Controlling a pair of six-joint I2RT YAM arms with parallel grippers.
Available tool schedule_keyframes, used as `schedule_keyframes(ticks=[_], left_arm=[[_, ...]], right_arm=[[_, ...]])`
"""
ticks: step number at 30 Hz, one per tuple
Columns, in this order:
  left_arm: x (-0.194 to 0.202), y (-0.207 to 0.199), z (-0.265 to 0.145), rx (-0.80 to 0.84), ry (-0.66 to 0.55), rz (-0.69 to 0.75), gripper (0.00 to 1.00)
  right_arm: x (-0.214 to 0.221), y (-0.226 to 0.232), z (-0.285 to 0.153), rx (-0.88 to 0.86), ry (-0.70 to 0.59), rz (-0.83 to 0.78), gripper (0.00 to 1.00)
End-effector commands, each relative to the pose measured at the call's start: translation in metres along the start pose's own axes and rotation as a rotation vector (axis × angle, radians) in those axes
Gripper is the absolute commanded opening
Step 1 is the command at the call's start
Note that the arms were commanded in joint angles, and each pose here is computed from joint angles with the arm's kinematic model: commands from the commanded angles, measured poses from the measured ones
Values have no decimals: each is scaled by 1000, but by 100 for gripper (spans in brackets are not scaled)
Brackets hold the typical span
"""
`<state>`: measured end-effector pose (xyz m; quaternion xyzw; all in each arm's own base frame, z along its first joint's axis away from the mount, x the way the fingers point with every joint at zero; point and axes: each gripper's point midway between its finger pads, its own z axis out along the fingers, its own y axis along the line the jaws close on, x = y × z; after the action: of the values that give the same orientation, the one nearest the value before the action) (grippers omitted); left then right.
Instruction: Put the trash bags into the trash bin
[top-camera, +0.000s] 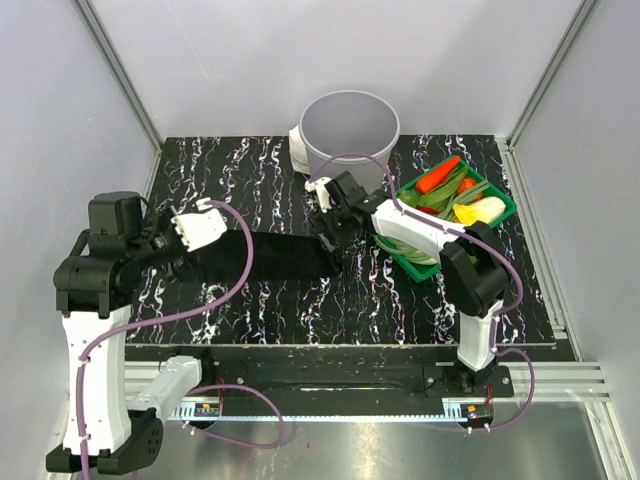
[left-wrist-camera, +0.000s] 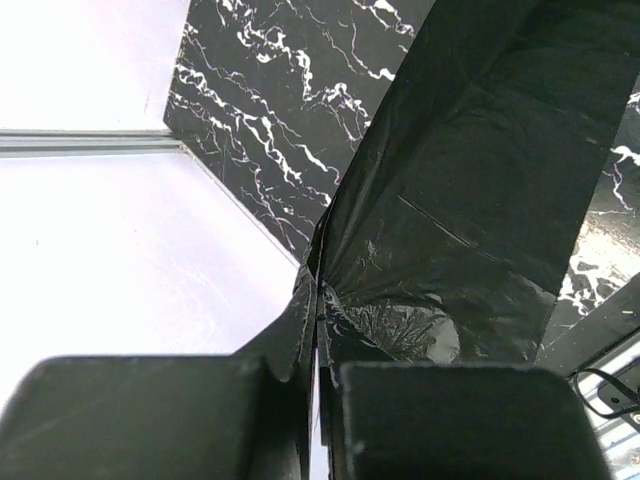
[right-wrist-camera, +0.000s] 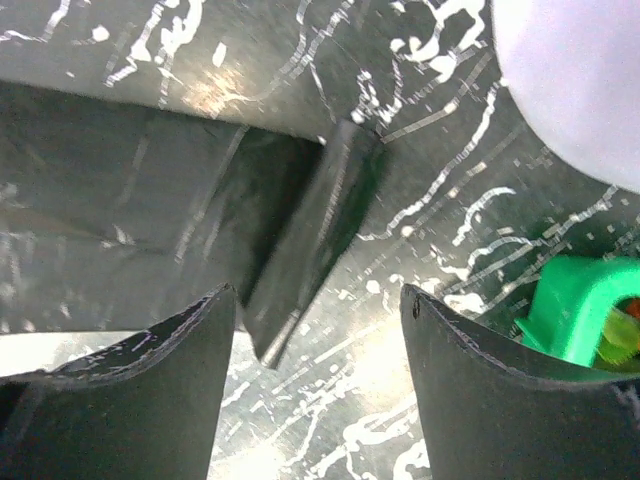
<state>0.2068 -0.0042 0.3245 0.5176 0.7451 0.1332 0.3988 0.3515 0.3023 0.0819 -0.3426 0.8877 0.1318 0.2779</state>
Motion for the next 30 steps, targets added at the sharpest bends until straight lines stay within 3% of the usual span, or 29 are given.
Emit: schedule_keyframes(ticks=[1,13,30], left_arm=[[-24,14,-6,-38,-104,-15,0],[-58,37,-11,-105,-258,-95,0],[-62,66,-25,-240,-283,-184,0]], right_arm=[[-18,26,15,-67,-22,-7,73],[11,11,48,27,64,-40,70],[2,-30,10,178,7,-29,68]])
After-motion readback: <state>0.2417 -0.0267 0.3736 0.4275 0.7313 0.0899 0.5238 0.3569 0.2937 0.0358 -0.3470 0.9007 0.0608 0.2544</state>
